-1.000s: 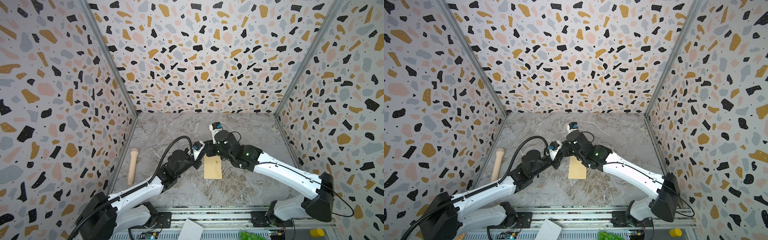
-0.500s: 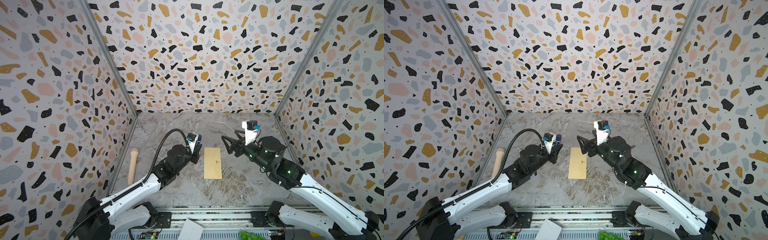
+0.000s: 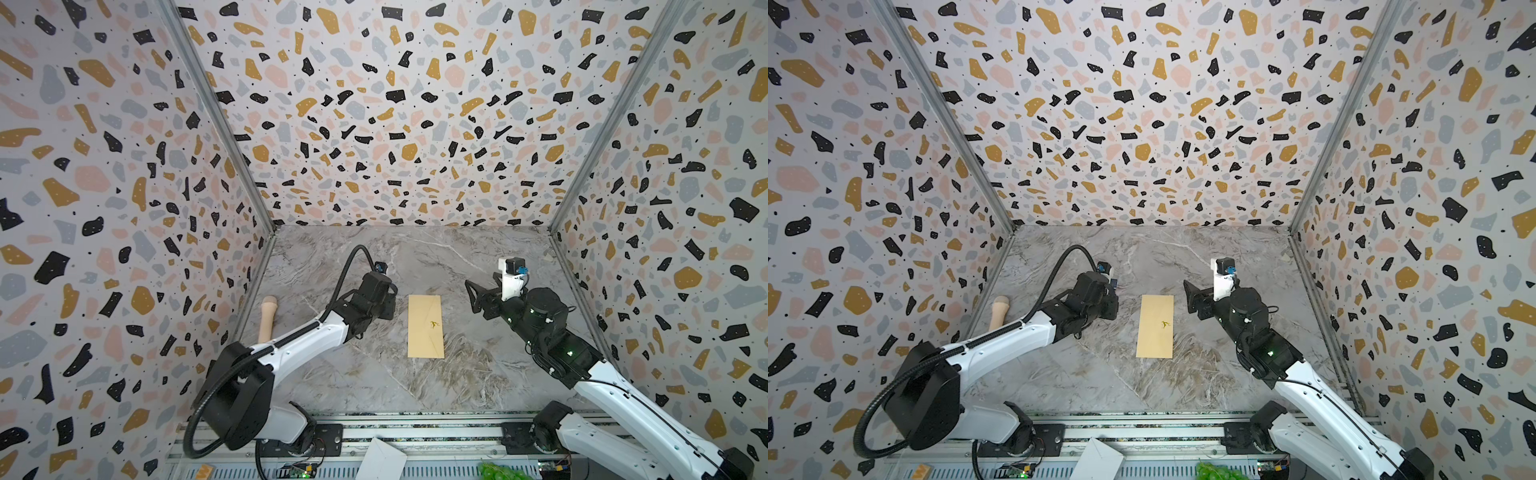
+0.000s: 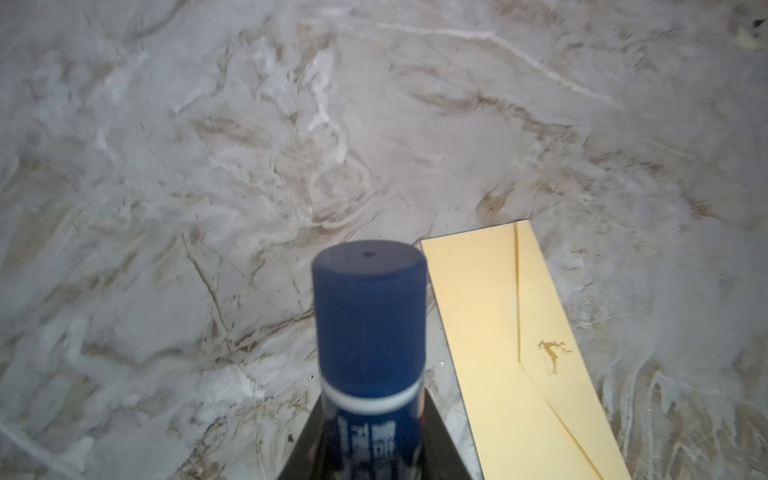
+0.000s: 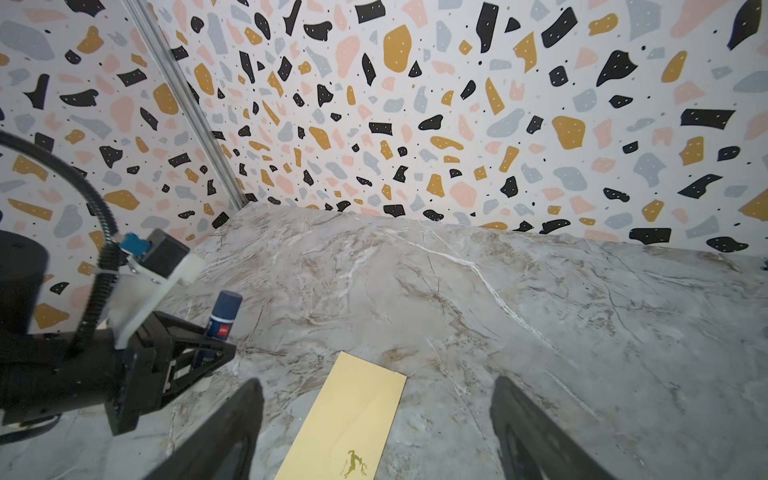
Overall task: Place the letter into the envelope and seal it
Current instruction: 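Lower the capped glue stick with the left gripper onto the table beside the envelope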
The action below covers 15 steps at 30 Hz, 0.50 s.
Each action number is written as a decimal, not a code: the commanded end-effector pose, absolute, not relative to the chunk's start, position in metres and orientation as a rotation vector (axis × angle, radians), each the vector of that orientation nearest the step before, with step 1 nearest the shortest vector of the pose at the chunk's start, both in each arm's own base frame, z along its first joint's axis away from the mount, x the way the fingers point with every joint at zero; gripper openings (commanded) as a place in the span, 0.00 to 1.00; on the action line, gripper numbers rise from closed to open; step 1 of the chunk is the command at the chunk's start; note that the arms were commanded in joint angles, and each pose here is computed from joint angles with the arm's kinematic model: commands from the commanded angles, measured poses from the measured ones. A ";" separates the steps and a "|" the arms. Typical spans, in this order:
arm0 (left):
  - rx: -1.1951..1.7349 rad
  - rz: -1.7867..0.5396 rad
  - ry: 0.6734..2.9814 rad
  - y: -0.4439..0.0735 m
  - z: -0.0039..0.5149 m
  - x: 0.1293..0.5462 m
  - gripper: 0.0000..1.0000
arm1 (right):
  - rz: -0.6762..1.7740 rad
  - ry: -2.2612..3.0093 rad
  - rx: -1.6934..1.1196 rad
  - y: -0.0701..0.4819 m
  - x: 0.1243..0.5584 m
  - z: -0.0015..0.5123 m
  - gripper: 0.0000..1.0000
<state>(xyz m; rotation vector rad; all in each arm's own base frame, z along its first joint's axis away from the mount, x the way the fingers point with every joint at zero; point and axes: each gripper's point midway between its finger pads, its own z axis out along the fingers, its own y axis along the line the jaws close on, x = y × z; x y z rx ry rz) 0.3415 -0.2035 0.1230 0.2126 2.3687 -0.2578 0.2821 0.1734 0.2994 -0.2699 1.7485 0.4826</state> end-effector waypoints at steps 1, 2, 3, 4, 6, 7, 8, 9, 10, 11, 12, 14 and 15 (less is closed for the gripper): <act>0.130 -0.303 2.416 -0.206 0.112 0.351 0.00 | 0.530 1.706 -0.252 0.172 0.279 0.310 0.86; 0.129 -0.290 2.434 -0.205 0.104 0.351 0.00 | 0.530 1.707 -0.249 0.171 0.280 0.308 0.86; 0.127 -0.278 2.447 -0.205 0.097 0.352 0.00 | 0.531 1.711 -0.248 0.170 0.280 0.307 0.86; 0.127 -0.271 2.458 -0.205 0.092 0.353 0.00 | 0.529 1.715 -0.249 0.169 0.280 0.305 0.86; 0.132 -0.260 2.484 -0.205 0.082 0.353 0.00 | 0.528 1.722 -0.243 0.168 0.281 0.303 0.86; 0.132 -0.257 2.490 -0.205 0.079 0.354 0.00 | 0.529 1.726 -0.241 0.167 0.281 0.301 0.86; 0.132 -0.254 2.500 -0.205 0.075 0.353 0.00 | 0.529 1.728 -0.237 0.166 0.281 0.301 0.86; 0.137 -0.256 2.507 -0.206 0.071 0.353 0.00 | 0.528 1.728 -0.235 0.165 0.281 0.300 0.86; 0.141 -0.256 2.516 -0.206 0.068 0.353 0.00 | 0.528 1.729 -0.233 0.164 0.281 0.299 0.86; 0.141 -0.257 2.524 -0.206 0.065 0.353 0.00 | 0.528 1.729 -0.229 0.163 0.282 0.299 0.86; 0.145 -0.258 2.535 -0.207 0.061 0.352 0.00 | 0.529 1.728 -0.229 0.163 0.281 0.298 0.86; 0.142 -0.254 2.550 -0.207 0.054 0.351 0.00 | 0.531 1.730 -0.226 0.162 0.282 0.297 0.86; 0.140 -0.251 2.559 -0.207 0.050 0.351 0.00 | 0.530 1.729 -0.225 0.161 0.282 0.297 0.86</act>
